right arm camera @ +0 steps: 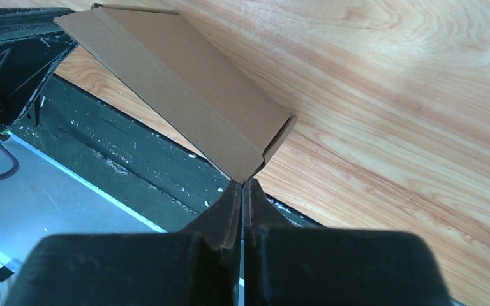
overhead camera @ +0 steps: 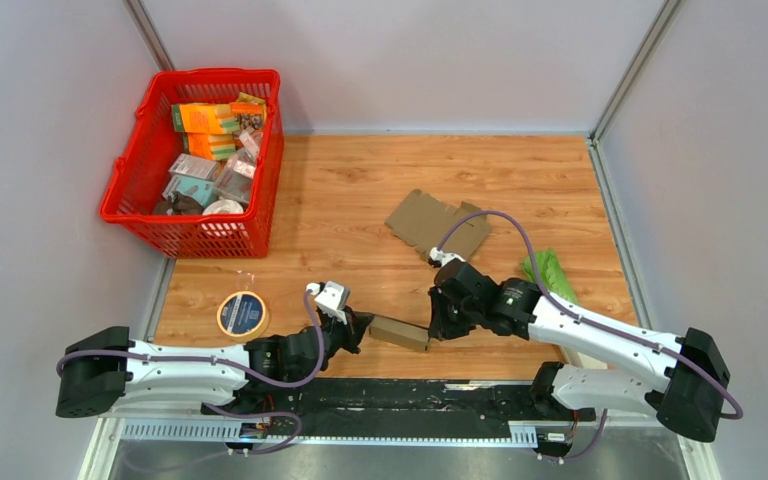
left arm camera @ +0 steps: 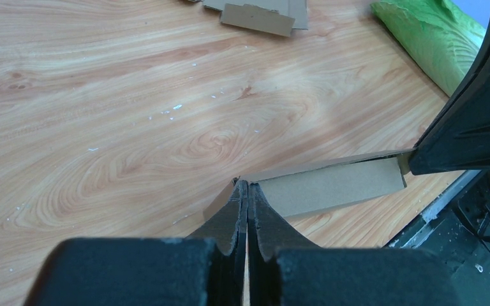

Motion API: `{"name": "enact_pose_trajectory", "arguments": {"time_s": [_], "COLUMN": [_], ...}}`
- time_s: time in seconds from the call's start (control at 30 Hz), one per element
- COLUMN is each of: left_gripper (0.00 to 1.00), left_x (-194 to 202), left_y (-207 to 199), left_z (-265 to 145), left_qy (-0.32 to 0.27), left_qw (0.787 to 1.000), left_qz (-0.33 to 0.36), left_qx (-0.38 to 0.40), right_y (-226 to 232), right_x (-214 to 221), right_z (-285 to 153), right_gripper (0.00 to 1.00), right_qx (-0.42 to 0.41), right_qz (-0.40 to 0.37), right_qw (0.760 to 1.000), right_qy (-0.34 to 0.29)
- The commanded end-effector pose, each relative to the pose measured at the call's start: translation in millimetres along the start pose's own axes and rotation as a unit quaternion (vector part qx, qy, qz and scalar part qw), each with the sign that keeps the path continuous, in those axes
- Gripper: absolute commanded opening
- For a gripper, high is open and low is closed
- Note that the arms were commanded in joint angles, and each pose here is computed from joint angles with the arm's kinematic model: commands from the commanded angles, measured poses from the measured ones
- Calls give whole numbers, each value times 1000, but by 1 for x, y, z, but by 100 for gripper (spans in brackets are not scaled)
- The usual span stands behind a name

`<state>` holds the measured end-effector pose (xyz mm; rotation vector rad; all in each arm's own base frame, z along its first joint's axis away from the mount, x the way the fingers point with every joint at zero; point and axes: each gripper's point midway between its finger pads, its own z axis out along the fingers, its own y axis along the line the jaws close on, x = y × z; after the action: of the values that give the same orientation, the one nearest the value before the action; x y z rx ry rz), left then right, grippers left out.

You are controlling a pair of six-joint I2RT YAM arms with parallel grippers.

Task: Fold the paper box

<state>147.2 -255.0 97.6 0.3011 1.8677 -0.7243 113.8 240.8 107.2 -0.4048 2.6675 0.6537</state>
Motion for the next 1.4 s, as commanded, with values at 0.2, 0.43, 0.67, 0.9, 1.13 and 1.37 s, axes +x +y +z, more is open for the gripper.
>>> {"name": "enact_pose_trajectory", "arguments": {"time_s": [0.2,0.43,0.67,0.9,1.13,1.37], "left_gripper": [0,0,0,0,0,0], "left_x": [51,61,61,57,59,59], "left_y": [25,28,29,28,27,22], "left_z": [-10,-9,-10,-12,-10,-8], "left_qy": [84,91,90,85,89,90], "left_qw": [994,992,991,992,991,991], "left_qz": [67,81,82,81,83,84], "left_qx": [-24,-44,-50,-49,-50,-46], "right_y": [-5,-8,18,26,29,22], "right_x": [-5,2,19,-5,-20,-23], "right_z": [20,20,-19,-26,-5,7], "right_gripper": [0,5,55,89,82,82], "right_qx": [37,26,-48,-132,-151,-151], "right_qz": [4,20,63,288,379,431], "right_qw": [998,997,997,948,913,890], "right_qy": [-47,-63,-16,-21,-1,-13]}}
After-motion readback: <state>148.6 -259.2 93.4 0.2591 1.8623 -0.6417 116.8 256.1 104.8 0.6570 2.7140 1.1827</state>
